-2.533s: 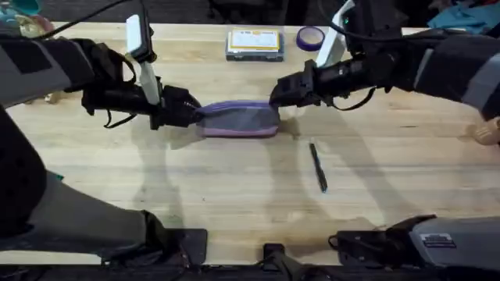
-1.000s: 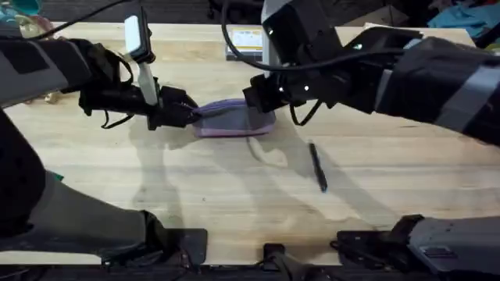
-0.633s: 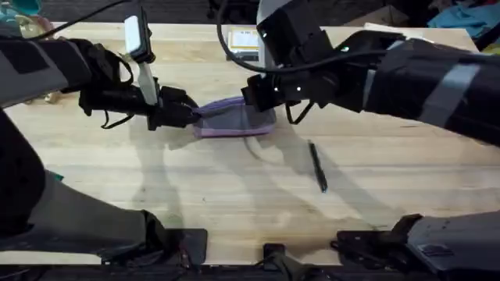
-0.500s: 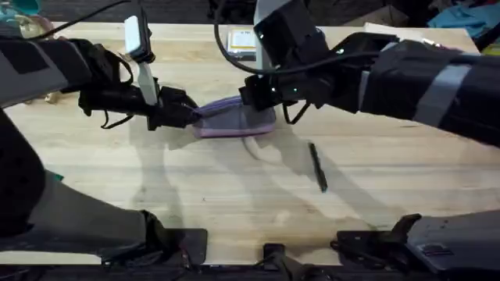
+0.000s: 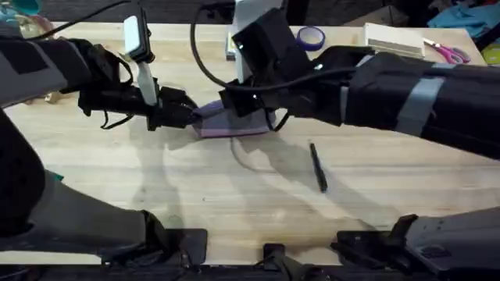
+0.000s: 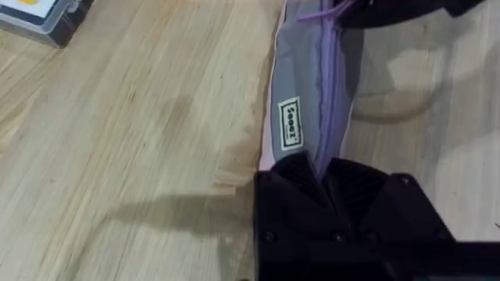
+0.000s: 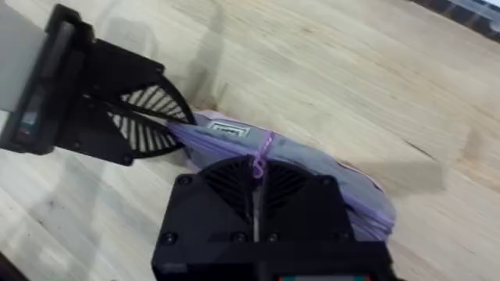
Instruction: Unzip the bag, pick up the pens from the table one at a time and place them inside, then zip the bag closed.
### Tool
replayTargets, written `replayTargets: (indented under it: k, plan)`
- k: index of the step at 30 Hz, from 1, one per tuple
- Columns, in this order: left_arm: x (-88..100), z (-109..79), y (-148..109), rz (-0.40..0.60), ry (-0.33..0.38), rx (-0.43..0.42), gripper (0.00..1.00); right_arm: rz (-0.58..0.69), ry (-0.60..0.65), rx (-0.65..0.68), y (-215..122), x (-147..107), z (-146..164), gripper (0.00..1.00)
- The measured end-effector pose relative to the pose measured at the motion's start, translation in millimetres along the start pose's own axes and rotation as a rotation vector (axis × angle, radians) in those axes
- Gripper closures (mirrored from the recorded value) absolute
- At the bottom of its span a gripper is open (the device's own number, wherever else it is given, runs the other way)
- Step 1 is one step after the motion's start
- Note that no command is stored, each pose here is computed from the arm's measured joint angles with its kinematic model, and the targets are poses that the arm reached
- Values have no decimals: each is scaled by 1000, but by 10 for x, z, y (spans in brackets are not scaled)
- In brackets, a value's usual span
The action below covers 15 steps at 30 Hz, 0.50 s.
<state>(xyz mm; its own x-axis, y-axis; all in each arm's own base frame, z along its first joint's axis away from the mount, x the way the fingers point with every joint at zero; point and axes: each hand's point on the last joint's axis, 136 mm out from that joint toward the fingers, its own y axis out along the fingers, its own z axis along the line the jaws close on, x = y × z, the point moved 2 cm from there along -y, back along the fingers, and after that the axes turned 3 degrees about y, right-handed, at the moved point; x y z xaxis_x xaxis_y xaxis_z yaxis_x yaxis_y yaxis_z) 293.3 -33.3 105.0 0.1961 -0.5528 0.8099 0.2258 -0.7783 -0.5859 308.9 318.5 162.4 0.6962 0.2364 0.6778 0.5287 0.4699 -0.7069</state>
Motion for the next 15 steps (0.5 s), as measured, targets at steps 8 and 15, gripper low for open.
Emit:
replayTargets:
  k: [8, 15]
  plan:
    - [2, -3, -2, -2, -3, -1, 958, -41, 3, 40, 70, 25, 228, 970]
    - [-14, 6, -20, 0, -8, 5, 958, -90, 33, 74, 168, 52, 442, 969]
